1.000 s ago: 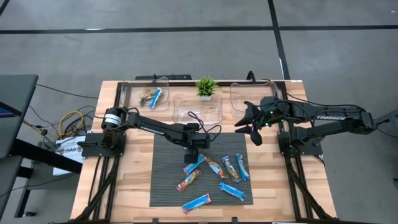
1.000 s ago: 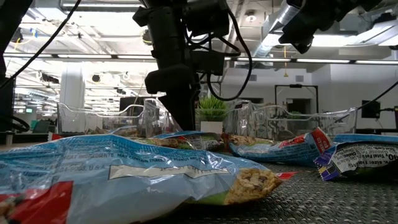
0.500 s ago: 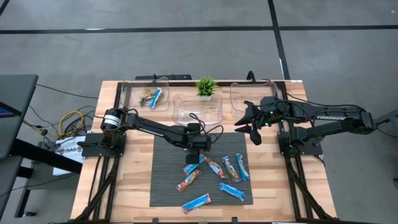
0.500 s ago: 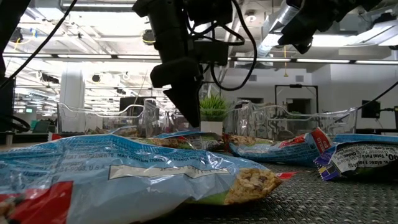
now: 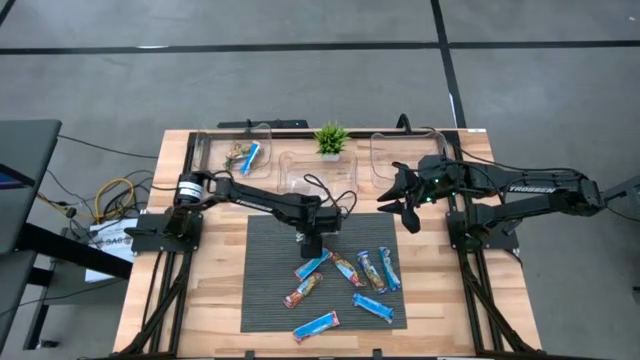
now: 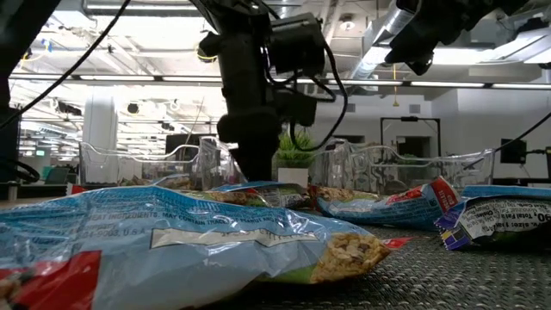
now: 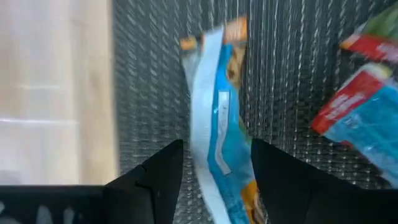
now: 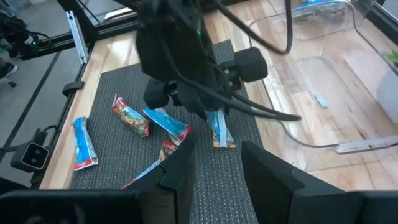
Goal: Pick and place Granola Bars by type
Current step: Put the blue granola bar into the left transparent bin
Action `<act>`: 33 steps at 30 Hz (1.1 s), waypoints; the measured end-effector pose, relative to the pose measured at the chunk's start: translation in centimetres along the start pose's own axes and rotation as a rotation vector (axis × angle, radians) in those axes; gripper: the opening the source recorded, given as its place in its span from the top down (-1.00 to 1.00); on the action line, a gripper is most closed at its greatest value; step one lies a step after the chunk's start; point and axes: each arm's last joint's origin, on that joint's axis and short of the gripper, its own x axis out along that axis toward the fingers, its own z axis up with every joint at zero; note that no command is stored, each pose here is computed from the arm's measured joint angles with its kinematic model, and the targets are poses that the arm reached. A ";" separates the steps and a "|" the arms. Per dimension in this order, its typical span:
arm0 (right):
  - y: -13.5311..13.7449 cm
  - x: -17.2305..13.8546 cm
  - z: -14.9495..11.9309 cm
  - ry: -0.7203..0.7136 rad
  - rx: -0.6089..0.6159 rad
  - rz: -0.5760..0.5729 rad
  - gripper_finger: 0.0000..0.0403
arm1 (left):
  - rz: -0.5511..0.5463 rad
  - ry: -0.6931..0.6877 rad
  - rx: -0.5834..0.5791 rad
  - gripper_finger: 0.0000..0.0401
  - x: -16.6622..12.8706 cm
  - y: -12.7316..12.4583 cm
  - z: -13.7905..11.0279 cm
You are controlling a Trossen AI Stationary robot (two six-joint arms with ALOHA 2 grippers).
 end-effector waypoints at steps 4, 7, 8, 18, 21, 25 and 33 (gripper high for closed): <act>0.0 0.0 0.0 -0.001 0.007 -0.012 0.39 | 0.002 0.002 -0.001 0.09 0.3 0.0 0.0; -0.1 0.0 0.0 0.003 0.008 -0.015 0.39 | 0.041 -0.002 0.005 0.09 0.3 0.1 0.0; 0.0 0.0 0.0 0.002 0.008 -0.015 0.39 | 0.042 -0.001 0.005 0.09 0.3 0.1 0.0; 0.0 0.0 0.0 0.003 0.008 -0.015 0.39 | 0.009 0.008 0.000 0.65 0.1 0.0 -0.1; 0.0 0.0 0.0 0.003 0.008 -0.015 0.39 | 0.008 0.008 -0.001 0.84 0.1 0.0 -0.1; 0.0 0.0 0.0 0.002 0.008 -0.015 0.39 | 0.010 0.006 -0.010 0.93 -0.1 0.0 -0.1; 0.0 0.0 0.7 -0.072 -0.007 -0.006 0.39 | 0.117 -0.066 -0.169 0.84 -3.4 1.0 -0.1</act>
